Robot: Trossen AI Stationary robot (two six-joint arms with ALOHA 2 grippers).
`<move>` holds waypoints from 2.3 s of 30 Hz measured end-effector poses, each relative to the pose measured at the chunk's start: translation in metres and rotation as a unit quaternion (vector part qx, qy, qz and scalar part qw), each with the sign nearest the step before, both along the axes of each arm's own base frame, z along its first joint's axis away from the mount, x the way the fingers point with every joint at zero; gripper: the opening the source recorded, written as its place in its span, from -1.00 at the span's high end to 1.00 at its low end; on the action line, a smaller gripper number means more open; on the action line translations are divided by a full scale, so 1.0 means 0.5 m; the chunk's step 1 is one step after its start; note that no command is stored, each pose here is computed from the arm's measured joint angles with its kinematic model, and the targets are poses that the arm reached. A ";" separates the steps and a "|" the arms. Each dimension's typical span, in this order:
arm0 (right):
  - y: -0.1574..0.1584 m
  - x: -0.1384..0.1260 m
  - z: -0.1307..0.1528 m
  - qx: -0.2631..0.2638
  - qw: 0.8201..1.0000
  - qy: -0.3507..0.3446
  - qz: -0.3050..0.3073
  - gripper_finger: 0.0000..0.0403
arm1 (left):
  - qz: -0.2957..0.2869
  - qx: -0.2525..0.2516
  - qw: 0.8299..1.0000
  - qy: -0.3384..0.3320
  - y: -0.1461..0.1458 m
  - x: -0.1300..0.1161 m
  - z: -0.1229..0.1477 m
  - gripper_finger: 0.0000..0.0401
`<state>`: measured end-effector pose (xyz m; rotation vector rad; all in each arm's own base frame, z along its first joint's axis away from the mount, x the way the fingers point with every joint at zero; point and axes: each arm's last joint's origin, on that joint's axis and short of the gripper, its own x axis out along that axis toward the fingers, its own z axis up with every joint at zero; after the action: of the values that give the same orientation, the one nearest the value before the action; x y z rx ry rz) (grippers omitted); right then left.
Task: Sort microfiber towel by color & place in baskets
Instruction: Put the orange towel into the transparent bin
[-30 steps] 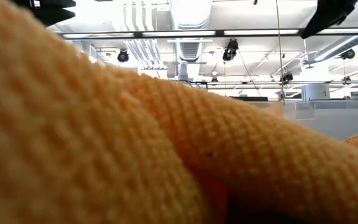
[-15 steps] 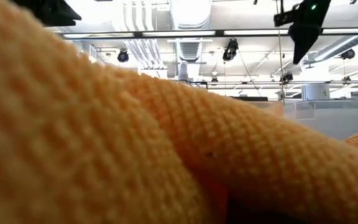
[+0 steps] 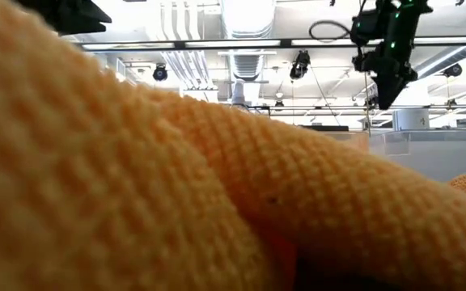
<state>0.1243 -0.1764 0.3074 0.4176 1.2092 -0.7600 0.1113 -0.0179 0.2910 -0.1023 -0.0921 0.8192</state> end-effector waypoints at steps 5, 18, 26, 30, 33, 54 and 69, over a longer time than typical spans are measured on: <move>-0.027 0.019 -0.036 0.028 0.999 0.017 0.000 0.64 | -0.011 0.005 1.000 0.009 -0.003 0.005 -0.004 0.34; -0.100 0.071 -0.150 0.097 0.993 0.067 0.000 0.53 | -0.020 0.015 0.999 0.031 -0.009 0.018 -0.013 0.34; -0.111 0.079 -0.176 0.114 0.990 0.081 0.004 0.25 | -0.036 0.019 0.998 0.037 -0.010 0.019 -0.015 0.34; -0.112 0.080 -0.179 0.116 0.990 0.083 0.006 0.17 | -0.037 0.020 0.998 0.039 -0.010 0.020 -0.016 0.34; -0.113 0.080 -0.181 0.117 0.990 0.084 0.007 0.16 | -0.039 0.021 0.998 0.040 -0.011 0.021 -0.016 0.34; -0.141 0.072 -0.231 0.074 0.970 0.228 -0.040 0.16 | -0.045 0.022 0.998 0.045 -0.012 0.024 -0.018 0.34; -0.148 0.085 -0.286 0.170 0.969 0.176 -0.039 0.16 | -0.045 0.023 0.998 0.049 -0.013 0.027 -0.020 0.34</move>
<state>0.1670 -0.2505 0.1642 0.6320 1.6762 -0.7128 0.1246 -0.0246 0.2808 -0.0219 -0.0140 0.7308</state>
